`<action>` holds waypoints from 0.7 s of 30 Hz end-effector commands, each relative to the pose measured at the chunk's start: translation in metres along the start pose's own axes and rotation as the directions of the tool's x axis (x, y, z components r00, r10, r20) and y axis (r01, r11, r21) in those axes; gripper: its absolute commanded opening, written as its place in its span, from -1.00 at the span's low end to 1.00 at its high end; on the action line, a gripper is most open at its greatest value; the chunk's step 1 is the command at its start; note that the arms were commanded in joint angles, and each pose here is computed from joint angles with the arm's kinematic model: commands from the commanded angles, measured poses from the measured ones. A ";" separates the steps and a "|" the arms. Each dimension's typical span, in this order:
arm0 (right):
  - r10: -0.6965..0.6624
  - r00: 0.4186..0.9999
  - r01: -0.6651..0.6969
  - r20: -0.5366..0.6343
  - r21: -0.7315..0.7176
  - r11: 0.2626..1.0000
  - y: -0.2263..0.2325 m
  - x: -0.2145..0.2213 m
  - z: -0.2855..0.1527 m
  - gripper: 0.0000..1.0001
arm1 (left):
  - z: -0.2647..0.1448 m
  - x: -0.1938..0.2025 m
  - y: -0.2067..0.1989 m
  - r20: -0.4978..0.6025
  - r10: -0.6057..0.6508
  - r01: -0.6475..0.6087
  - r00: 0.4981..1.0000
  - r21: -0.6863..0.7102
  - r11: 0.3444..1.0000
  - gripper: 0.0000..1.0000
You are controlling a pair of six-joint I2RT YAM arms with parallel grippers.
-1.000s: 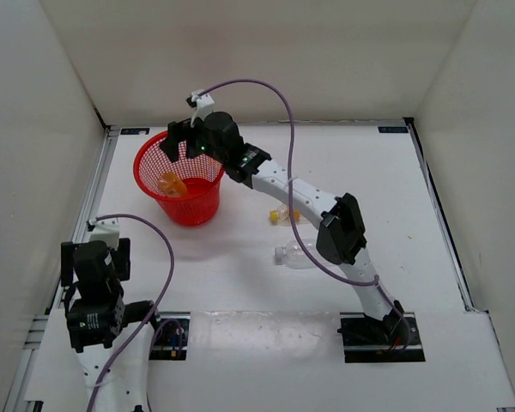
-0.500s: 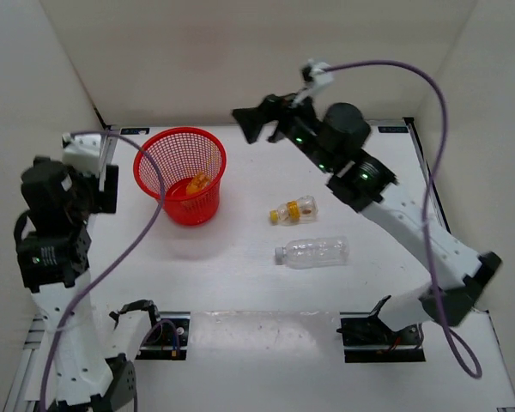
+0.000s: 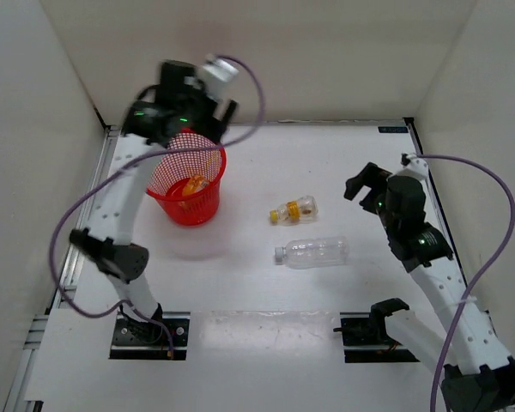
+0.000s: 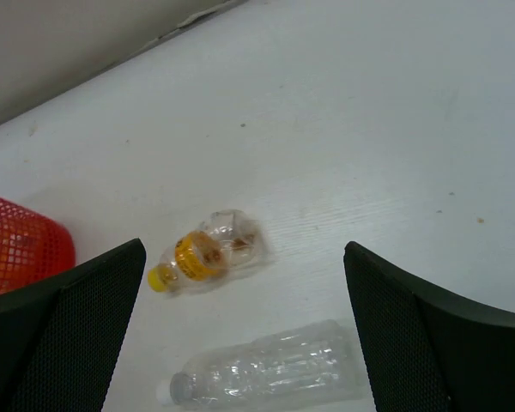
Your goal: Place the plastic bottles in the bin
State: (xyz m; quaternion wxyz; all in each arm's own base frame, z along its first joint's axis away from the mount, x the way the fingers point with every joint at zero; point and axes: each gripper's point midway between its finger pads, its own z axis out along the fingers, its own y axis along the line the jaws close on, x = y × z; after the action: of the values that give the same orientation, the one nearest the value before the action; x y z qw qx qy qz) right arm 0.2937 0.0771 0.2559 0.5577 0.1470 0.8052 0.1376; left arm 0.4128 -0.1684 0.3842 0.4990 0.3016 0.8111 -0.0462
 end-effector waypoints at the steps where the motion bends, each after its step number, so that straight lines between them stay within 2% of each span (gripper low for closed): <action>1: 0.037 0.999 -0.036 -0.015 0.081 0.996 -0.031 0.013 -0.012 0.98 | 0.021 0.000 -0.088 -0.041 0.275 -0.269 0.961 0.114 0.956 1.00; 4: 0.060 0.998 -0.055 -0.019 0.181 0.982 -0.061 0.026 -0.022 0.98 | 0.057 0.021 -0.151 -0.032 0.383 -0.363 0.923 0.251 0.897 1.00; 6: 0.070 0.997 -0.063 -0.024 0.235 0.970 -0.078 0.036 -0.030 0.98 | 0.071 0.021 -0.187 0.020 0.428 -0.412 0.903 0.319 0.854 1.00; 10: 0.062 0.997 -0.049 -0.038 0.283 0.958 -0.096 0.049 -0.040 0.98 | 0.120 0.062 -0.238 -0.038 0.496 -0.435 0.867 0.428 0.792 1.00; 13: 0.055 0.997 -0.037 -0.050 0.314 0.949 -0.105 0.056 -0.048 0.98 | 0.148 0.078 -0.248 -0.081 0.488 -0.411 0.869 0.430 0.804 1.00; 15: 0.044 0.997 -0.023 -0.057 0.326 0.945 -0.108 0.058 -0.051 0.98 | 0.170 0.102 -0.254 -0.129 0.505 -0.408 0.853 0.440 0.800 1.00; 21: 0.026 0.998 -0.005 -0.062 0.324 0.946 -0.110 0.058 -0.053 0.98 | 0.193 0.144 -0.281 -0.166 0.518 -0.360 0.839 0.544 0.758 1.00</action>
State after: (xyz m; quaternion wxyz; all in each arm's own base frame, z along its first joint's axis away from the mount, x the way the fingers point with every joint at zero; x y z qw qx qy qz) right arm 0.2179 0.0031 0.1833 0.4979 0.2396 0.8329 0.0322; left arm 0.3684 -0.3919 0.0822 0.2436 0.6036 0.7576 -0.0492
